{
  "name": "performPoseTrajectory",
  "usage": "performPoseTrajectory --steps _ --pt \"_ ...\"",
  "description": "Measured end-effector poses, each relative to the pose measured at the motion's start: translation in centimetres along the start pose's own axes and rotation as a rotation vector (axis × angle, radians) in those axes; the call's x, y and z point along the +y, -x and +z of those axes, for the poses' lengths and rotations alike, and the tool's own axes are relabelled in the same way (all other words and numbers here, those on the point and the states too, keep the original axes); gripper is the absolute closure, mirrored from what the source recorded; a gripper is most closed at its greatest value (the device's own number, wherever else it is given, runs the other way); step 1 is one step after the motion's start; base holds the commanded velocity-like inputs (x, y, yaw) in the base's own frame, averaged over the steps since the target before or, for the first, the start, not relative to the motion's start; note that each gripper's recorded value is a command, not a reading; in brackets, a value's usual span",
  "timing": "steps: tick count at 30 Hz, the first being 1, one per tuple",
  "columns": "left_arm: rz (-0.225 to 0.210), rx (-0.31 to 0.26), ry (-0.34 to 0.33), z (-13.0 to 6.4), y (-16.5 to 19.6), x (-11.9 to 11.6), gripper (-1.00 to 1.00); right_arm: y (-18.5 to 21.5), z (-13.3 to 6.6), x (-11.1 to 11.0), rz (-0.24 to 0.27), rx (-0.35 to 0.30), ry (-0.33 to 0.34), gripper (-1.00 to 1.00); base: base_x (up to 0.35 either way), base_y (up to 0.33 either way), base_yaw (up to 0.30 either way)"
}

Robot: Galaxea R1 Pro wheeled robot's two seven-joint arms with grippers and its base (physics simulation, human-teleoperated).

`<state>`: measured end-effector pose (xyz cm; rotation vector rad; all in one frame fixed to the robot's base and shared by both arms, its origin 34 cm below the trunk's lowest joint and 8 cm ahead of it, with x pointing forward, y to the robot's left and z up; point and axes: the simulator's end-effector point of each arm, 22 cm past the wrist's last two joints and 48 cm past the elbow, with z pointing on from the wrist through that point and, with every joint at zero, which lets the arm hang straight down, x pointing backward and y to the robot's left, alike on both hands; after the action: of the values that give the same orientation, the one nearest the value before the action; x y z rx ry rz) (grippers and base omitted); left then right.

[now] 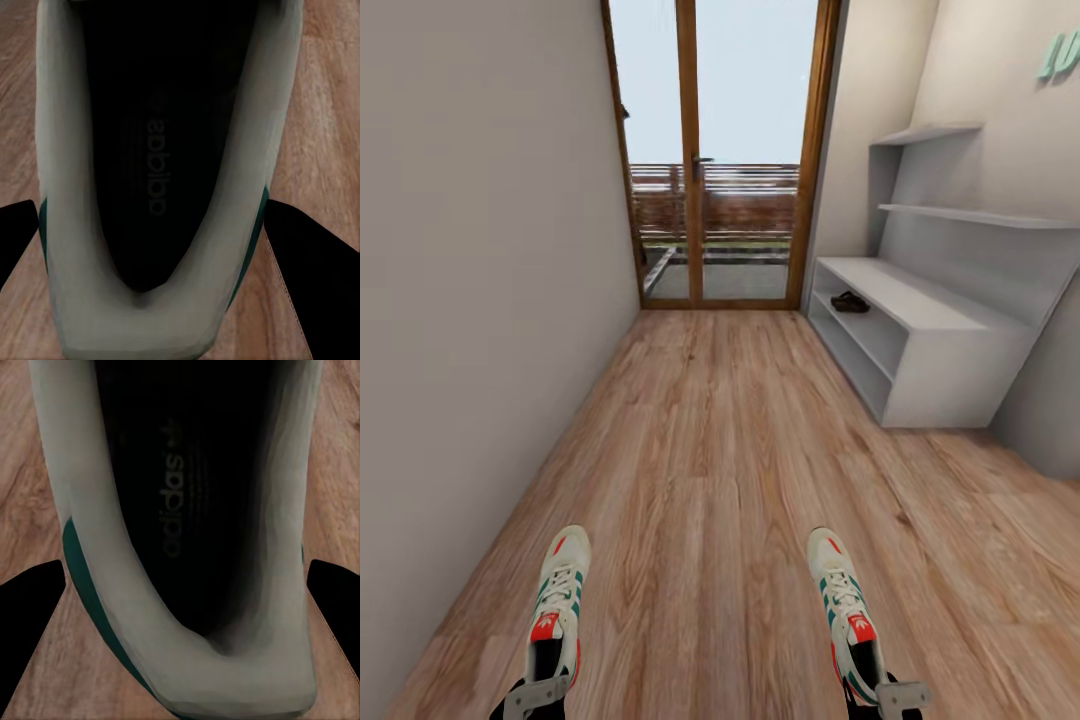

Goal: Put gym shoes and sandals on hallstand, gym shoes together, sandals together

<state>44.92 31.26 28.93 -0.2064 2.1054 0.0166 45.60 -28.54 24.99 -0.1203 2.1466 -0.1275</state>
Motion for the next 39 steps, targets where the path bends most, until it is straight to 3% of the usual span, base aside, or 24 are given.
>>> performPoseTrajectory --steps 39 --pt "0.000 0.000 0.000 0.00 -0.01 0.00 1.00 -0.01 0.00 0.01 0.000 0.000 0.000 1.00 0.339 0.000 0.000"
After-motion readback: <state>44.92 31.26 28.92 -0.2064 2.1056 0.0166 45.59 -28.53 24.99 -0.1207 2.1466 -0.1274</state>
